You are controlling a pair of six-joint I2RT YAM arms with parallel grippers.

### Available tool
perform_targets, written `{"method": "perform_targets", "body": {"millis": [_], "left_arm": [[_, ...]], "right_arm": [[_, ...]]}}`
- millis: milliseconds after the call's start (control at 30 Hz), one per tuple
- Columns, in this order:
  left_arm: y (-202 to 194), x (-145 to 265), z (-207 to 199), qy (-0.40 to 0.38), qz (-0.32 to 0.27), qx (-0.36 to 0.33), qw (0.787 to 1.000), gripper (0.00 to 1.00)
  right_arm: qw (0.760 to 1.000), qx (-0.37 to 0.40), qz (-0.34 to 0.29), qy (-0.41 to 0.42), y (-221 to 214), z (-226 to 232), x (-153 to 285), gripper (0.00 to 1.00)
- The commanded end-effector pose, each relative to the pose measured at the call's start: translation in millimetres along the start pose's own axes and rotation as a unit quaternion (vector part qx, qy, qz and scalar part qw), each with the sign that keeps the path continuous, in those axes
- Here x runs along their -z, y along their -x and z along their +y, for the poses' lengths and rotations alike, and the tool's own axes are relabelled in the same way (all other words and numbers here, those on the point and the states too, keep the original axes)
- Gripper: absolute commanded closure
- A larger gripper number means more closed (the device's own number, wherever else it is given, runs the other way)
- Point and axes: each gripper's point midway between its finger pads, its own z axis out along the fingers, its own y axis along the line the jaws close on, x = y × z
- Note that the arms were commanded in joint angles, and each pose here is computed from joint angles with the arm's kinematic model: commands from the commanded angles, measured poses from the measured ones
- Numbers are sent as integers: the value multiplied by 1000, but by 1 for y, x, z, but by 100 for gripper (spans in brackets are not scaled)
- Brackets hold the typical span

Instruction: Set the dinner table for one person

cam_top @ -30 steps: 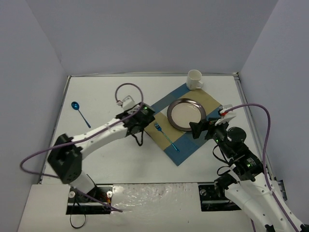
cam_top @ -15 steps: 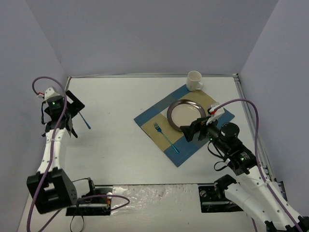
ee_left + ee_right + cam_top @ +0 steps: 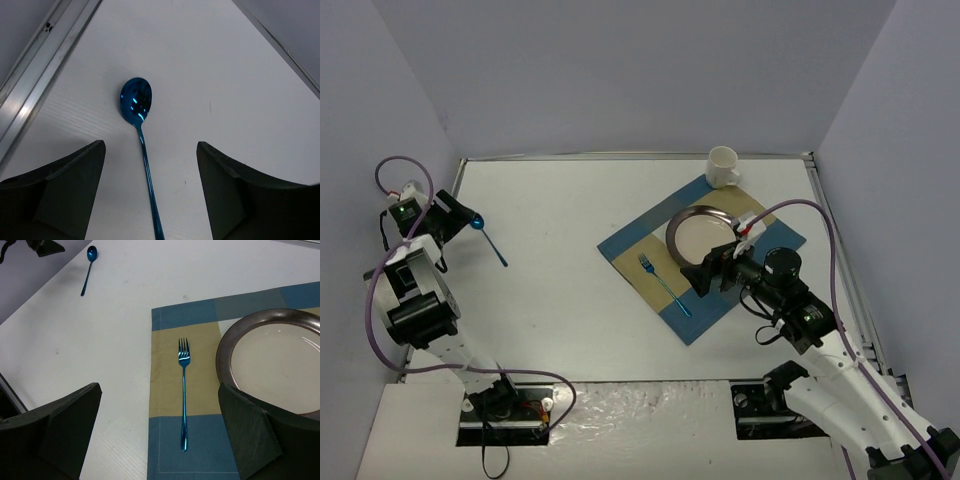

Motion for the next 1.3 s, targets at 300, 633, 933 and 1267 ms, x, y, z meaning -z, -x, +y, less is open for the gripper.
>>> {"method": "perform_targets", "body": {"millis": [300,633,933,1267], "left_arm": [[45,-52,12,-93,-12,-99,991,41],[35,-75,21,-107,43,-87,989,45],[26,-84,19,-121,71,-77,987,50],[10,-90,13,-136,109,-66,983,59]], "right_arm": [[997,31,-38,66,16,20,-10,0],[997,34,-29,65,11,18,-14,0],[997,37,-29,69,11,19,-15,0],[997,38,-27,69,11,19,-16,0]]}}
